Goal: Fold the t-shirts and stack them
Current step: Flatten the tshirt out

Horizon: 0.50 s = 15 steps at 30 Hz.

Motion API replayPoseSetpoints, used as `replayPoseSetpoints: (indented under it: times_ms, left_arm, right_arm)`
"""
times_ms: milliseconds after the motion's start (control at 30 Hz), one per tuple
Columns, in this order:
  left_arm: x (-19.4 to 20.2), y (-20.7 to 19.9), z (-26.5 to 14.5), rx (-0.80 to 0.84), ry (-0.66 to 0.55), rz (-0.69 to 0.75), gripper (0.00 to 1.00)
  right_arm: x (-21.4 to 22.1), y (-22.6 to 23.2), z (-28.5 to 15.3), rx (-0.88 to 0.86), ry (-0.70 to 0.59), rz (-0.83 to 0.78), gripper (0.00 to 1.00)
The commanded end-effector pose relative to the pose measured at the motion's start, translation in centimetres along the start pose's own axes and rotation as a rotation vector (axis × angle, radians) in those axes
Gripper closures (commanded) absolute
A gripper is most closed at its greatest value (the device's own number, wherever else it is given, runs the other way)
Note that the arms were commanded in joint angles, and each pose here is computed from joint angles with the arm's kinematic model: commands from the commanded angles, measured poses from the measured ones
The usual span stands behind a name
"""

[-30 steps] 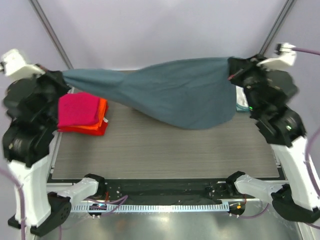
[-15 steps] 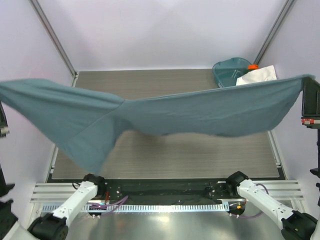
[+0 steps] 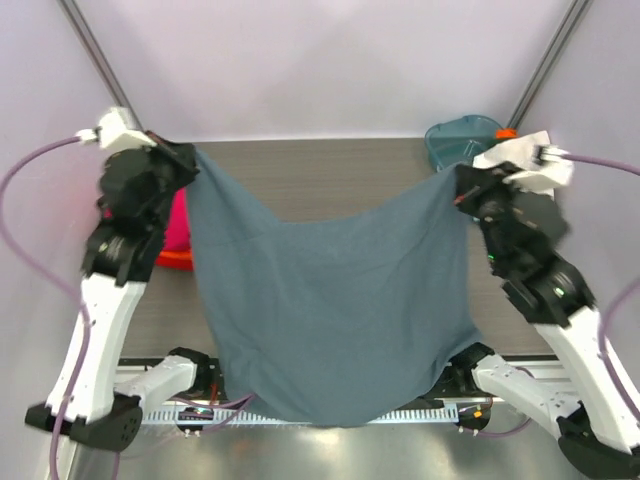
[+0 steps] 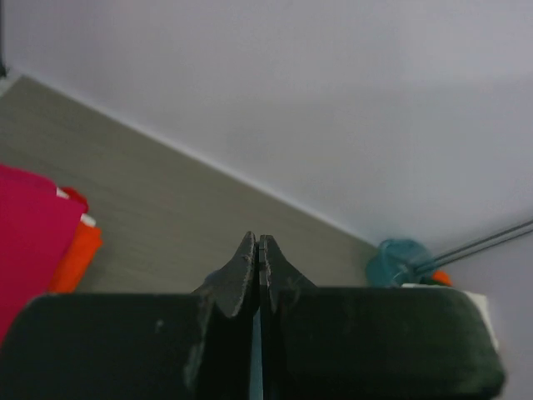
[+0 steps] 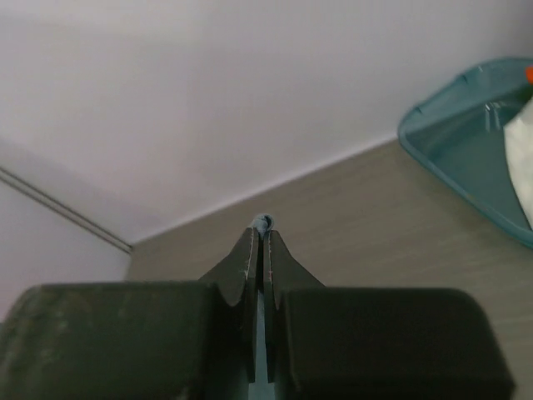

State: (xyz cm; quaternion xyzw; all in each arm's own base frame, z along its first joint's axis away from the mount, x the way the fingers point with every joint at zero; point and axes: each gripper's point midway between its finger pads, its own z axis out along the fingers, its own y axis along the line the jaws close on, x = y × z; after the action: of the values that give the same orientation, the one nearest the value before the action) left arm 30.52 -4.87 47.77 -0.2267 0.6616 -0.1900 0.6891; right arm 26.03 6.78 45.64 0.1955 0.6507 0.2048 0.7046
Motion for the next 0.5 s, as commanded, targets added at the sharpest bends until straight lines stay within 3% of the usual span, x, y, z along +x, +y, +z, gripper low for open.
replayPoseSetpoints:
  times_ms: [0,100,233,267,333,367,400,433,467]
  left_arm:
    - [1.4,-0.4,2.4,0.006,0.001,-0.055,0.99]
    - [3.0,-1.7,5.1,0.035,0.042,-0.095,1.0]
    - [2.5,-4.5,9.7,0.068,0.039,-0.115,0.99]
    - [1.0,-6.3,11.8,0.092,0.015,-0.102,0.99]
    - [-1.7,-8.7,13.1,0.144,-0.024,-0.081,1.0]
    - [-7.1,-11.9,11.7,0.232,-0.129,-0.084,0.99]
    - [-7.8,-12.8,12.6,0.256,-0.159,-0.034,0.99]
    - [-11.4,-14.3,11.0,0.302,-0.255,-0.043,0.99]
    - [-14.1,-15.5,10.1,0.351,-0.357,-0.063,0.99]
  right_arm:
    - [4.4,-2.2,3.4,0.143,0.049,-0.026,0.99]
    - [8.2,-1.7,6.8,0.152,0.149,-0.061,0.99]
    - [7.2,-0.9,12.7,0.126,0.19,0.036,0.99]
    - [4.0,1.2,13.8,0.063,0.153,0.12,0.99]
    - [2.6,0.6,17.5,0.012,0.191,0.199,0.99]
    - [-1.7,2.8,17.8,-0.068,0.138,0.264,0.99]
    - [-3.2,3.2,18.6,-0.102,0.129,0.28,0.99]
    - [-4.0,2.1,20.1,-0.145,0.162,0.291,0.99]
    - [-8.4,4.2,19.6,-0.228,0.089,0.29,0.99]
